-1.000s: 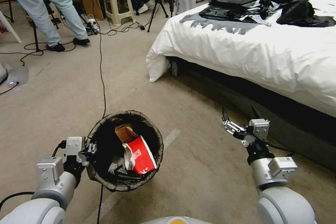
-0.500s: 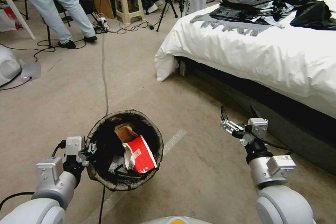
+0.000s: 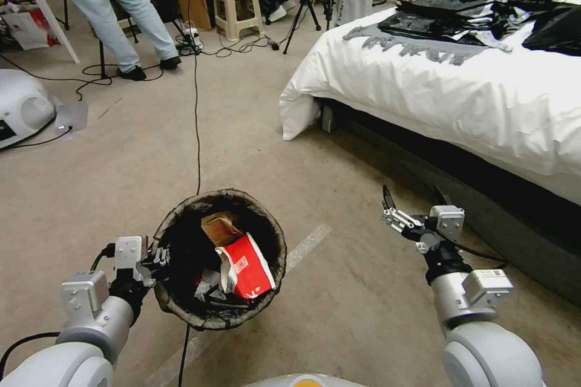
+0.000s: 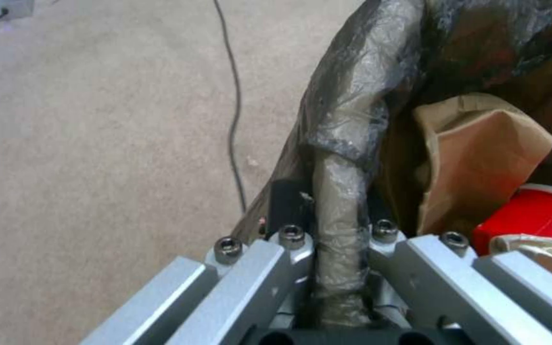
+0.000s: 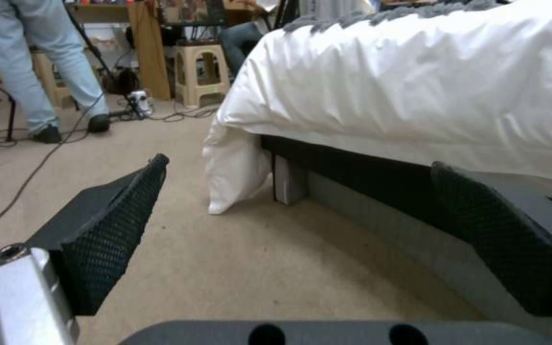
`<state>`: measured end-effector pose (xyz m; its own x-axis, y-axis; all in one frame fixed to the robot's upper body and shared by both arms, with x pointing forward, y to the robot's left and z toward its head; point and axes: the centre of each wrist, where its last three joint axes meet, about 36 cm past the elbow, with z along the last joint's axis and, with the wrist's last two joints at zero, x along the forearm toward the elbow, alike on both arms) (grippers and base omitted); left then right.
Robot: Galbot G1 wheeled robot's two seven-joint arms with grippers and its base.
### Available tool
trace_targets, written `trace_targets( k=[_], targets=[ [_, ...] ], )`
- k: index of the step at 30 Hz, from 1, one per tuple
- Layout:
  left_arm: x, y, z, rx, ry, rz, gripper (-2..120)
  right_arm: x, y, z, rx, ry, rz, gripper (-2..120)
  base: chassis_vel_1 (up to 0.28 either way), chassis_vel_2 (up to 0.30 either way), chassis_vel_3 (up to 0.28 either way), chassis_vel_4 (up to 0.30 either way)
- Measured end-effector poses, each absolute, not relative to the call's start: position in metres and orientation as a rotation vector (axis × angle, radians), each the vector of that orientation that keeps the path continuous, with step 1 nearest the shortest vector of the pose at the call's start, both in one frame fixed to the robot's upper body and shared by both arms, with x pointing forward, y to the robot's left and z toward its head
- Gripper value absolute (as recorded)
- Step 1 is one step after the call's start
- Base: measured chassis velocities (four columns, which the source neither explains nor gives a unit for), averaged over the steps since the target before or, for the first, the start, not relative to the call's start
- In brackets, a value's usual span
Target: Pick up the trash bin, then pick up the garbage from the floor and place it into the trash bin.
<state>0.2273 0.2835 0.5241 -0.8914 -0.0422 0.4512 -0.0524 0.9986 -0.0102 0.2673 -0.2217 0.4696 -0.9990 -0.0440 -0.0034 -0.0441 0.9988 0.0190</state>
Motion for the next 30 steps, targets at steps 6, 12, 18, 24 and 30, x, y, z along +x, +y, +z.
trace_targets(
  k=[6, 12, 18, 24, 30],
  targets=[
    [0.228, 0.284, 0.525, 0.074, -2.678, 0.070, 1, 0.267, -0.222, 0.468, -0.064, 3.152, 0.024, 100, 0.000, 0.000, 0.000, 0.000],
    [0.228, 0.288, 0.527, 0.113, -2.671, 0.156, 1, 0.267, -0.223, 0.465, -0.055, 3.165, 0.020, 100, 0.000, 0.000, 0.000, 0.000],
    [0.226, 0.311, 0.538, 0.240, -2.693, 0.209, 1, 0.267, -0.222, 0.462, -0.042, 3.182, 0.020, 100, 0.000, 0.000, 0.000, 0.000],
    [0.221, 0.340, 0.557, 0.373, -2.741, 0.249, 1, 0.268, -0.223, 0.460, -0.031, 3.192, 0.019, 100, 0.000, 0.000, 0.000, 0.000],
    [0.214, 0.358, 0.570, 0.472, -2.765, 0.335, 1, 0.268, -0.222, 0.458, -0.034, 3.198, 0.023, 100, 0.000, 0.000, 0.000, 0.000]
  ],
)
